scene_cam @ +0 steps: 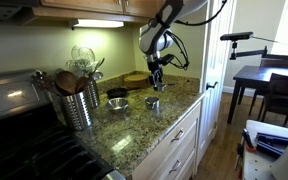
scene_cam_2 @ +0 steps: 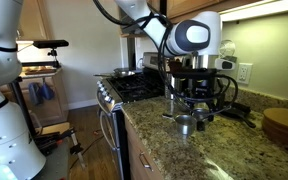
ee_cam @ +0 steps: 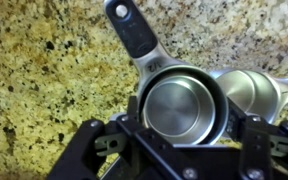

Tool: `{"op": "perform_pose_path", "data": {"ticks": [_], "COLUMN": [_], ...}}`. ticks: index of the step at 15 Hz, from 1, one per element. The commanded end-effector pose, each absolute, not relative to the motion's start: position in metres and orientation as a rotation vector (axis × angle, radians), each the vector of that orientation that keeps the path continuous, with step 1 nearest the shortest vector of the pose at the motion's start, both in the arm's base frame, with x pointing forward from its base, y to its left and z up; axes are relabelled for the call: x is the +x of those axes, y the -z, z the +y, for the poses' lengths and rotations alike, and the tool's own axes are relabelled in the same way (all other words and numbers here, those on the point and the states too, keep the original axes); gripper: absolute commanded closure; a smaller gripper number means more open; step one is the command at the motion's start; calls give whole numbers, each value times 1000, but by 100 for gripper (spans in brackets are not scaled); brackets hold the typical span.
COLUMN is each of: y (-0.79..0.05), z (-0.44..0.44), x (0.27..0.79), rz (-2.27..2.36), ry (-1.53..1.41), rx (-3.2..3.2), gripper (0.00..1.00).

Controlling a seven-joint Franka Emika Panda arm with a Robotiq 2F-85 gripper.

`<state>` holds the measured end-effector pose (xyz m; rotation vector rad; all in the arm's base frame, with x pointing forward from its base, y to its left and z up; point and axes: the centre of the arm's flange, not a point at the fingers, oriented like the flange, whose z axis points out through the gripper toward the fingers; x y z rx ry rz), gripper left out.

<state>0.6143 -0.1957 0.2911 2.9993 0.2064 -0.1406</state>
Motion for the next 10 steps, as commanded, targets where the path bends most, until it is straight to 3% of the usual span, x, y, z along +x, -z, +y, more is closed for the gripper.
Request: {"op": "perform_pose_path", "data": {"ticks": [1, 10], "y": [-300, -276], "z": [-168, -120], "x": [612, 619], "rz": [285, 456], "ry": [146, 200], "rx": [3024, 3039], "gripper": [46, 46]}}
